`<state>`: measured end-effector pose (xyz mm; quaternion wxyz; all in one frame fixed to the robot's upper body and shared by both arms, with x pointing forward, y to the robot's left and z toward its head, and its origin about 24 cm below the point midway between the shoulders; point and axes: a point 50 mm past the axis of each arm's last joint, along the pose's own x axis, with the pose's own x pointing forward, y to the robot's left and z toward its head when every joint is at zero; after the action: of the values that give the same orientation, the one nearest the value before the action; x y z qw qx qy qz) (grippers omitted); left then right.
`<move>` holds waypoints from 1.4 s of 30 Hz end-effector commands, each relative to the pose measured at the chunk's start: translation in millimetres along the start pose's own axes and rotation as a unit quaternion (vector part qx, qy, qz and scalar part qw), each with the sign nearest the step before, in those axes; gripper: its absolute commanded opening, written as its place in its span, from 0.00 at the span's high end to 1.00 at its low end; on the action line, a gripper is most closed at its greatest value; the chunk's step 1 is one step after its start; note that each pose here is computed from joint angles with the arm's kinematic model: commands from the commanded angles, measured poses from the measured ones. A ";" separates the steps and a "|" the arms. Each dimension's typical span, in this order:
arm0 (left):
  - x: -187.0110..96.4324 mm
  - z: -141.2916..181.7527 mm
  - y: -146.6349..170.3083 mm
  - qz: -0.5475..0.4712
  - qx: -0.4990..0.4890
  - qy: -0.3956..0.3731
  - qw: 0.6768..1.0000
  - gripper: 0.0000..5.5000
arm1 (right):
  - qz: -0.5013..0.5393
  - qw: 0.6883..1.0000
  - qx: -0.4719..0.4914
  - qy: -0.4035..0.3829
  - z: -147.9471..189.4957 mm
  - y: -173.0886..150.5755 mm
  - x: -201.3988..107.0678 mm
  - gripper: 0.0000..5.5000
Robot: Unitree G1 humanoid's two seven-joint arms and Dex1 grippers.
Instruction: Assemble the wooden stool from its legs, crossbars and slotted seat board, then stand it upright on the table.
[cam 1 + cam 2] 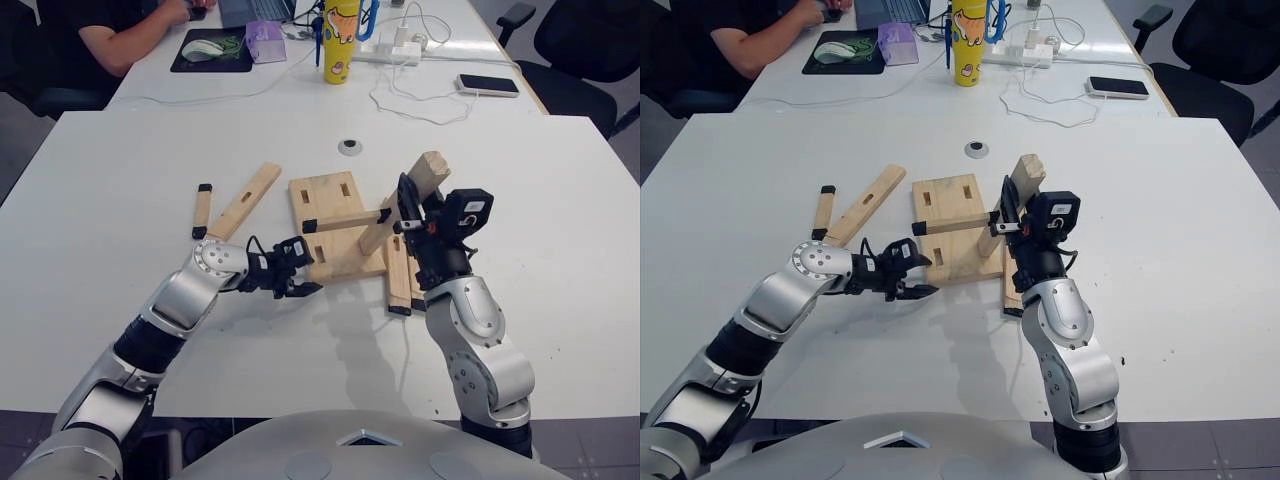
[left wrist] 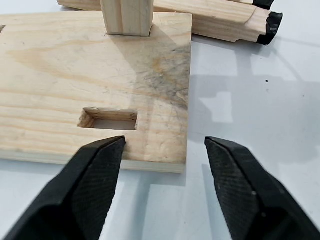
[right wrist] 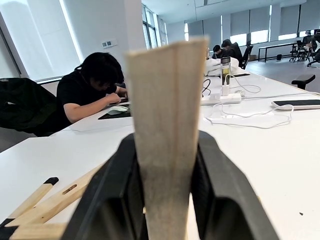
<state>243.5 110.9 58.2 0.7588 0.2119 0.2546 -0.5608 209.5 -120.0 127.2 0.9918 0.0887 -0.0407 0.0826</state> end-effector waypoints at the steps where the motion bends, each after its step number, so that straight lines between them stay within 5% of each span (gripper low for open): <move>1: 4.0 -17.2 -18.5 -0.014 -0.021 0.027 0.999 0.46 | -0.024 0.998 0.001 0.052 -17.9 -8.3 0.9 0.81; 16: -33.3 29.9 -16.4 0.109 0.100 -0.109 0.983 0.46 | -0.024 1.000 0.001 0.011 -24.4 -9.3 29.9 0.81; 24: -20.6 25.7 -20.6 0.080 0.100 -0.103 0.986 0.46 | -0.029 0.997 0.024 -0.067 -23.8 -0.8 67.0 0.81; 36: -8.7 16.6 -24.6 0.061 0.083 -0.094 0.990 0.46 | 0.000 0.993 0.053 -0.107 -12.2 1.1 68.6 0.81; 42: -4.8 9.2 -28.0 0.056 0.066 -0.089 0.992 0.46 | 0.017 0.986 0.090 -0.137 6.2 5.1 70.4 0.63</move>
<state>218.9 100.0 72.7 0.7925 0.2283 0.1263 -0.5512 276.7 -109.2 128.3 0.9716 0.1624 -0.1526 0.0797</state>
